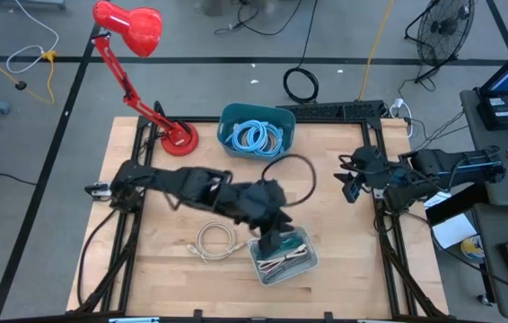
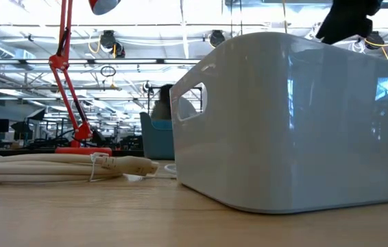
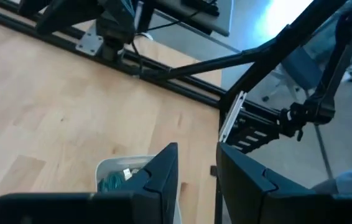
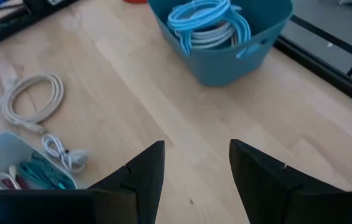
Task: Pick & Place USB Port
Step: Put the brown hdmi cable into the green bin
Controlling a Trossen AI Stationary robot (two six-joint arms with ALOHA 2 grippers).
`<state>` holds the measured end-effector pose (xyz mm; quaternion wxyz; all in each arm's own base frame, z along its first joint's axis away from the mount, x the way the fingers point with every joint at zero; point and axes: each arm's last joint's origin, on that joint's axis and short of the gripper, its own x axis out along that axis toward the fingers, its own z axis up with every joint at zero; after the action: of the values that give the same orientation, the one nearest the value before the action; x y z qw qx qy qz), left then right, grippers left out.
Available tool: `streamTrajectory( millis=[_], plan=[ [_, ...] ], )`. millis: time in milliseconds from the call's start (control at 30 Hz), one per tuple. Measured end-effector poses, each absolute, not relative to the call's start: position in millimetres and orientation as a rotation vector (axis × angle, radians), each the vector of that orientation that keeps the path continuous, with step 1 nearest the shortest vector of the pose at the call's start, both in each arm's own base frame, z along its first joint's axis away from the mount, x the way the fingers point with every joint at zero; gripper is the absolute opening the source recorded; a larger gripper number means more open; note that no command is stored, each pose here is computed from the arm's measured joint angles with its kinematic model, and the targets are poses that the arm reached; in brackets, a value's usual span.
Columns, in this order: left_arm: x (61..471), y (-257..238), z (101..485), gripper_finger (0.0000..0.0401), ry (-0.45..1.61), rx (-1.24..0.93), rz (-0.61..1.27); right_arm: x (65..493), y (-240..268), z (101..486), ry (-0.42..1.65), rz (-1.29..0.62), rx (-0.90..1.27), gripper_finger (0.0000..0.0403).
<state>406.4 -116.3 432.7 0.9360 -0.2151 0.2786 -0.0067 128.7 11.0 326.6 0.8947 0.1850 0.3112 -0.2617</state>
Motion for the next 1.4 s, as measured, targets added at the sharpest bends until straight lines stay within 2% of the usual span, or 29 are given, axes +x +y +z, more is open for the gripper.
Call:
streamTrajectory(
  millis=[267, 467, 667, 867, 1067, 1233, 1400],
  plan=[
    [373.1, -164.1, 421.2, 0.0113, 0.686, -0.449, 0.151, 146.5, 6.6, 325.7, 0.654, -0.501, 0.376, 0.0171],
    [339.8, -191.2, 408.7, 0.0113, 0.753, -0.426, 0.363, 159.0, 0.5, 321.4, 0.692, -0.485, 0.357, 0.0171],
    [313.1, -202.9, 387.0, 0.0113, 0.935, -0.354, 0.494, 166.7, -5.8, 321.0, 0.692, -0.452, 0.383, 0.0171],
    [313.2, -212.1, 335.2, 0.0113, 1.183, -0.184, 0.454, 166.1, -10.2, 321.1, 0.691, -0.470, 0.371, 0.0171],
    [310.5, -201.8, 269.5, 0.0113, 1.380, -0.083, 0.568, 164.8, -12.1, 321.4, 0.698, -0.454, 0.384, 0.0171],
    [320.8, -187.2, 221.3, 0.0113, 1.475, -0.176, 0.517, 161.7, -12.0, 322.8, 0.693, -0.441, 0.404, 0.0171],
    [334.2, -177.7, 189.8, 0.0114, 1.457, -0.312, 0.418, 158.2, -11.9, 325.1, 0.674, -0.443, 0.423, 0.0171]
  ],
)
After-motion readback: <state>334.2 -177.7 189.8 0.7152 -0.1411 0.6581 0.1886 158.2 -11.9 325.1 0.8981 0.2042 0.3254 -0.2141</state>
